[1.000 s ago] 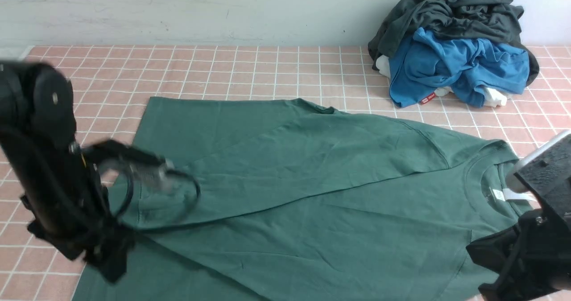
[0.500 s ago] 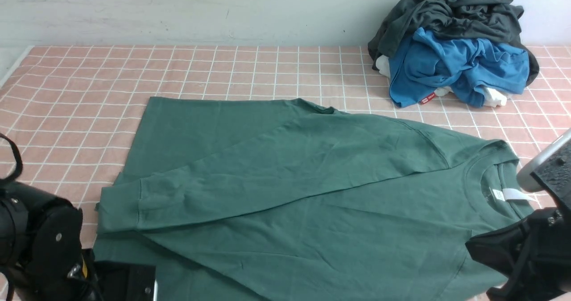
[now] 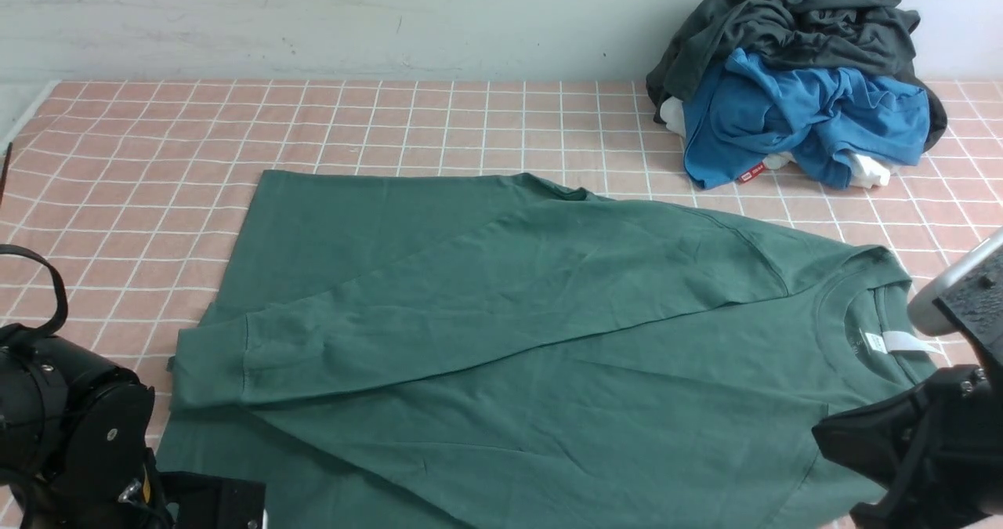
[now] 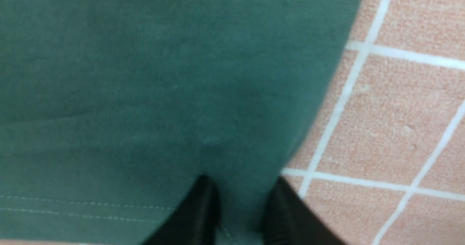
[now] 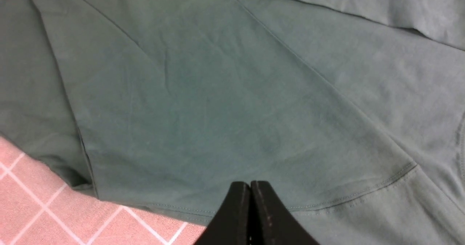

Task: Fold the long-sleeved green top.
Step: Use both arms simultaneously to clamp the lower edge of the clothing fabric

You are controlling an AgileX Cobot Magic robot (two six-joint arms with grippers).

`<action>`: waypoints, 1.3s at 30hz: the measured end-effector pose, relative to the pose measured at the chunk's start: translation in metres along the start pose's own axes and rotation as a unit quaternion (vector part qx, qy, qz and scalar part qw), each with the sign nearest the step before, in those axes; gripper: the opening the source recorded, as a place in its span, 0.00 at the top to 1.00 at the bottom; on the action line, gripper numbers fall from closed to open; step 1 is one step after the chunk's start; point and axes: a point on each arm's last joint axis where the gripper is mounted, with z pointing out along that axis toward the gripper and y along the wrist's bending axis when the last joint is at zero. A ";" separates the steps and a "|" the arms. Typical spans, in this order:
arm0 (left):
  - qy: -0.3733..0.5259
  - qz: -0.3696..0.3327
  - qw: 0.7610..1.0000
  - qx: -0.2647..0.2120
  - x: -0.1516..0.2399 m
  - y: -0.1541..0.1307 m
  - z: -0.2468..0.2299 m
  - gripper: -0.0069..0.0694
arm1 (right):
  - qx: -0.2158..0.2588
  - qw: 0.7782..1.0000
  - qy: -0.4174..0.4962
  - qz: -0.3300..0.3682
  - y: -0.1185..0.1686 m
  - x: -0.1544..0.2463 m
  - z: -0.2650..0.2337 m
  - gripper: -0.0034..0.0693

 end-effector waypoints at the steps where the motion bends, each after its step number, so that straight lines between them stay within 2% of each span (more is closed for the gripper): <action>1: 0.001 -0.009 1.000 0.001 0.000 0.000 0.000 0.83 | -0.001 1.000 0.001 0.000 0.000 0.000 0.000 0.97; 3: -0.002 -0.027 1.000 -0.004 0.000 0.000 -0.003 0.88 | -0.001 1.000 0.003 0.000 0.000 0.001 0.000 0.97; 4: -0.011 -0.060 0.998 -0.020 0.001 0.002 -0.012 0.90 | -0.002 1.000 0.002 -0.002 0.001 0.001 -0.002 0.97; 7: -0.026 -0.114 0.992 -0.044 0.002 0.004 -0.029 0.91 | -0.003 1.000 -0.007 -0.007 0.002 0.001 -0.007 0.97; 9: -0.045 -0.194 0.978 -0.067 0.005 0.005 -0.052 0.91 | -0.001 0.999 -0.038 -0.033 0.005 0.000 -0.019 0.97; 11: -0.058 -0.244 0.965 -0.077 0.007 0.003 -0.064 0.91 | 0.002 0.997 -0.049 -0.060 0.005 -0.002 -0.023 0.97; 13: -0.062 -0.261 0.960 -0.080 0.009 0.002 -0.069 0.91 | 0.000 0.997 -0.045 -0.070 0.005 -0.004 -0.023 0.97; 17: -0.070 -0.297 0.949 -0.083 0.011 -0.001 -0.075 0.91 | -0.032 0.996 0.041 -0.074 0.001 -0.021 -0.002 0.93; 19: -0.072 -0.303 0.947 -0.078 0.010 -0.001 -0.075 0.91 | -0.043 0.988 0.109 -0.099 -0.005 -0.029 0.021 0.88; 25: -0.108 -0.323 0.939 -0.059 0.003 -0.003 -0.076 0.91 | -0.040 0.945 0.248 -0.210 -0.030 -0.029 0.087 0.62; 26: -0.114 -0.326 0.937 -0.055 0.002 -0.003 -0.076 0.91 | -0.039 0.931 0.270 -0.242 -0.035 -0.025 0.096 0.55; 29: -0.126 -0.330 0.934 -0.056 0.000 -0.002 -0.077 0.91 | -0.043 0.894 0.318 -0.312 -0.044 -0.014 0.114 0.45; 31: -0.128 -0.330 0.933 -0.058 0.000 -0.001 -0.077 0.91 | -0.045 0.884 0.328 -0.330 -0.046 -0.012 0.118 0.44; 32: -0.130 -0.330 0.933 -0.058 0.000 -0.001 -0.077 0.91 | -0.049 0.870 0.335 -0.358 -0.049 -0.010 0.120 0.44; 33: -0.130 -0.331 0.933 -0.058 0.000 -0.001 -0.077 0.91 | -0.050 0.869 0.336 -0.360 -0.049 -0.010 0.120 0.44; 34: -0.132 -0.331 0.933 -0.058 0.000 -0.001 -0.077 0.91 | -0.053 0.853 0.338 -0.394 -0.051 -0.010 0.120 0.44; 36: -0.135 -0.333 0.931 -0.056 -0.001 -0.001 -0.077 0.91 | -0.056 0.836 0.337 -0.430 -0.052 -0.010 0.120 0.46; 39: -0.141 -0.335 0.930 -0.055 -0.002 -0.001 -0.077 0.91 | -0.064 0.817 0.333 -0.466 -0.055 -0.005 0.122 0.49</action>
